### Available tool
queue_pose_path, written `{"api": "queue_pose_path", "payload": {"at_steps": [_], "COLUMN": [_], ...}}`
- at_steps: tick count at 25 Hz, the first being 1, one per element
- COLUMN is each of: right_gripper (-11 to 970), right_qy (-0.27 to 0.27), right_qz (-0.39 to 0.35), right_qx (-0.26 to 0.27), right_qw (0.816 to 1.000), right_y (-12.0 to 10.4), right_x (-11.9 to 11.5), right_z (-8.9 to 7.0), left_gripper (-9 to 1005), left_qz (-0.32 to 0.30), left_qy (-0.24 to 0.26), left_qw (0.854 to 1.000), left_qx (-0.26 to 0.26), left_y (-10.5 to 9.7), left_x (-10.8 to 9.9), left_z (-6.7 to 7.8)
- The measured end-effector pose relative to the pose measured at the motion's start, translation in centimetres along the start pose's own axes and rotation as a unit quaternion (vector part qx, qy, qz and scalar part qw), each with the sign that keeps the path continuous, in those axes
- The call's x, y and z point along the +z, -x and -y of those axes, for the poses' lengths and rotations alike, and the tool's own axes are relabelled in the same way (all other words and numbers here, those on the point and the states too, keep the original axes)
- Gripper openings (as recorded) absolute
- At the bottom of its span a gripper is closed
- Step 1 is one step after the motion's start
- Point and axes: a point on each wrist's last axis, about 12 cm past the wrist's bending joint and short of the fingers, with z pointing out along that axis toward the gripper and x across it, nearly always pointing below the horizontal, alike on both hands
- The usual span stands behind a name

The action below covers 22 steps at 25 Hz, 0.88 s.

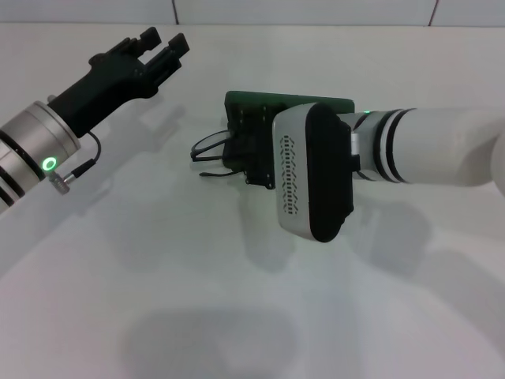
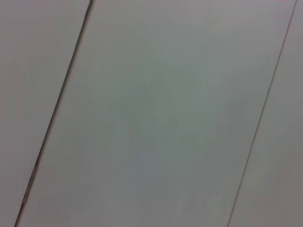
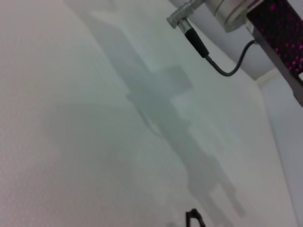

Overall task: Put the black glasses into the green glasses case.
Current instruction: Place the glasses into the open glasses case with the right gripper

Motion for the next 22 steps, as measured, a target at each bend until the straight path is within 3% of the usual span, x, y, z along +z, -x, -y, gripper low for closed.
{"api": "queue_pose_path", "payload": {"at_steps": [5, 12, 22], "right_gripper": [547, 538, 513], "right_qy": [-0.049, -0.075, -0.077], "right_qz": [-0.005, -0.011, -0.023], "right_qx": [-0.007, -0.01, -0.02], "right_qw": [0.999, 0.997, 0.997], "right_y": [-0.9, -1.7, -2.5], "right_x": [0.1, 0.3, 0.6], "right_z": [-1.2, -2.0, -2.4], "left_gripper": [619, 620, 621], "left_qz": [0.0, 0.002, 0.004], "left_qy": [-0.001, -0.006, -0.009], "left_qw": [1.0, 1.0, 1.0], "left_qx": [0.0, 0.0, -0.001], "left_y": [0.1, 0.4, 0.4], "left_x": [0.1, 0.6, 0.9], "left_z": [0.0, 0.0, 0.2]}}
